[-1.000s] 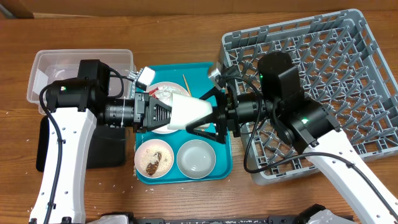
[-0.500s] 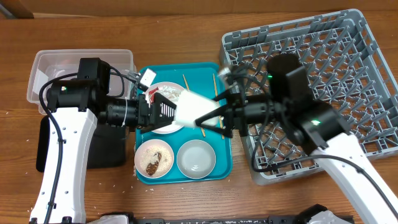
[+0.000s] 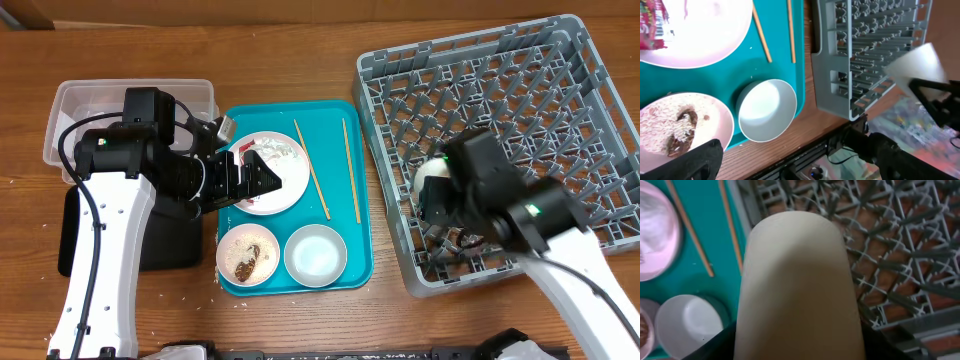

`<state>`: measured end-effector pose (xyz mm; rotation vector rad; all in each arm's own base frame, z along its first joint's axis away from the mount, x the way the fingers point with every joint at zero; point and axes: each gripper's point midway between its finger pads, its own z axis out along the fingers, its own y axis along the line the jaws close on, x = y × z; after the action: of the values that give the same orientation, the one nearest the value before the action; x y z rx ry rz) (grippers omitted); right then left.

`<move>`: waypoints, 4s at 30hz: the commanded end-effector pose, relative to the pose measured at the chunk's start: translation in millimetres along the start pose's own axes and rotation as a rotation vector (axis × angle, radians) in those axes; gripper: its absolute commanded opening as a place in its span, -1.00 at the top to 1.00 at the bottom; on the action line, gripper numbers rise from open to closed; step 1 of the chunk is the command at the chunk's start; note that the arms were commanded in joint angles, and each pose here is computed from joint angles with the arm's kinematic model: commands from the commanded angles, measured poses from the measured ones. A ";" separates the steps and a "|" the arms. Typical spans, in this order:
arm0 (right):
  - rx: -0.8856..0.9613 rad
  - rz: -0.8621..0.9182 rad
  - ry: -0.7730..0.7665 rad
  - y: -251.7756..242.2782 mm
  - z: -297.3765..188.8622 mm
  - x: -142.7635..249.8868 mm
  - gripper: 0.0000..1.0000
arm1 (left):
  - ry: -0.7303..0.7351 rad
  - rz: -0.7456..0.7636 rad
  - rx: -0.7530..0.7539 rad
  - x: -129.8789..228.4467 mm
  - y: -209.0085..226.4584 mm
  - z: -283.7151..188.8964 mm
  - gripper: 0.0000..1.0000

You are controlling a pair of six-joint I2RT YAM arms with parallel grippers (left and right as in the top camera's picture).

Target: Sort waste into correct bins and load items into the dishwasher

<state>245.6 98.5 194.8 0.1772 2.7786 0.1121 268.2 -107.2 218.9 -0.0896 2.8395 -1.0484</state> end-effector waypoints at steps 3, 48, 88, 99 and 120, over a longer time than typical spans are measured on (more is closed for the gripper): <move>0.120 0.067 0.199 -4.9 35.1 20.8 -0.06 | -0.002 -0.016 -0.022 -0.7 2.0 -1.2 -1.00; -0.136 0.088 -0.086 41.4 -26.7 -48.4 -0.66 | -0.081 -0.235 -0.627 49.7 126.6 123.7 -0.24; -0.147 0.088 -0.079 43.2 -26.7 -47.2 -0.68 | -0.058 -0.222 -0.415 16.7 91.1 17.4 0.92; -0.155 0.088 -0.073 44.6 -26.8 -46.4 -0.68 | -0.342 -0.203 0.382 -47.1 115.4 -50.0 0.92; -0.160 0.087 -0.070 45.5 -26.9 -45.8 -0.68 | -0.361 -0.509 0.627 -41.9 154.4 -63.6 0.92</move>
<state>281.5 133.2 232.0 0.2628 2.7039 0.3235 301.0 55.3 173.0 -0.7778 2.0759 -1.7051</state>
